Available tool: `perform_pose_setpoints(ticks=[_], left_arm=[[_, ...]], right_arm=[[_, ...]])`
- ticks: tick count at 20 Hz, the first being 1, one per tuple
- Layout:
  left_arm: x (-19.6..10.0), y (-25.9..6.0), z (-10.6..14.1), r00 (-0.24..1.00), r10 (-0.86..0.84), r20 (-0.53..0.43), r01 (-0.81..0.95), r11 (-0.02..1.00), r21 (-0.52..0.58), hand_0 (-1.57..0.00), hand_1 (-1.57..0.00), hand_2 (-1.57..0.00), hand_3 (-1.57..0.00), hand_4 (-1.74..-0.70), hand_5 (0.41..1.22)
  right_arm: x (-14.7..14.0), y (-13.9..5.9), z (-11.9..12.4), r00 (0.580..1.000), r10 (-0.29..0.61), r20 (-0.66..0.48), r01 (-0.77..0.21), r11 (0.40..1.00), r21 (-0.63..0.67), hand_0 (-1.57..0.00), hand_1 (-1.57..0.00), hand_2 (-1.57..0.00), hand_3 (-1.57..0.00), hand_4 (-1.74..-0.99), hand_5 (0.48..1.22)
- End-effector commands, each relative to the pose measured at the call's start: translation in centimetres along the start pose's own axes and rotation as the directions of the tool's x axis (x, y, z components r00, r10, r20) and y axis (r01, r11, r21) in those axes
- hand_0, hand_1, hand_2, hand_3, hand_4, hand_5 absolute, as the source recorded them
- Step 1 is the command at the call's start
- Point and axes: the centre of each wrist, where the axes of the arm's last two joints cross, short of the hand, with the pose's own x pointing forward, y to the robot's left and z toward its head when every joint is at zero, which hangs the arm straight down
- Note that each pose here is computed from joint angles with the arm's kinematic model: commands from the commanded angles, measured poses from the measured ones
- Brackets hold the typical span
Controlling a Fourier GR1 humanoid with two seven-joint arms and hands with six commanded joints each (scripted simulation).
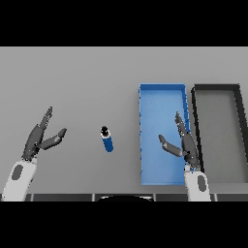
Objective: Pick up the blue pipe and place it into the blue bin.
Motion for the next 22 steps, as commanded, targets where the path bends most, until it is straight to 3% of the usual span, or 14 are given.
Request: perform_pose_setpoints(ticks=[1,6,10,16,22], left_arm=[[0.1,0.4,-0.1,1.000,-0.011,-0.001,0.011,1.000,-0.008,0.00,0.00,0.00,0.00,-1.01,0.589],[0.3,0.5,0.2,0.999,0.027,0.023,-0.024,0.995,-0.097,0.00,0.00,0.00,0.00,-1.02,0.594],[1.3,-0.4,0.6,1.000,0.000,0.026,0.007,0.964,-0.267,0.00,0.00,0.00,0.00,-1.03,0.565],[2.8,-4.2,0.9,1.000,-0.002,-0.010,-0.003,0.897,-0.442,0.00,0.00,0.00,0.00,-1.09,0.480],[2.5,-8.3,0.3,1.000,0.018,0.007,-0.011,0.850,-0.527,0.00,0.00,0.00,0.00,-1.11,0.447]], right_arm=[[0.2,0.1,0.3,1.000,0.010,-0.005,-0.010,1.000,0.011,0.00,0.00,0.00,0.00,-1.232,0.599],[0.4,0.2,-0.1,0.999,0.043,-0.031,-0.042,0.999,0.017,0.00,0.00,0.00,0.00,-1.218,0.589],[0.9,0.1,-0.3,0.999,0.034,0.008,-0.034,0.999,0.028,0.00,0.00,0.00,0.00,-1.225,0.595],[0.6,-0.2,-0.4,0.999,0.044,0.014,-0.045,0.999,0.030,0.00,0.00,0.00,0.00,-1.244,0.607],[0.9,0.1,-0.2,0.999,0.027,0.025,-0.027,0.999,0.029,0.00,0.00,0.00,0.00,-1.265,0.616]])
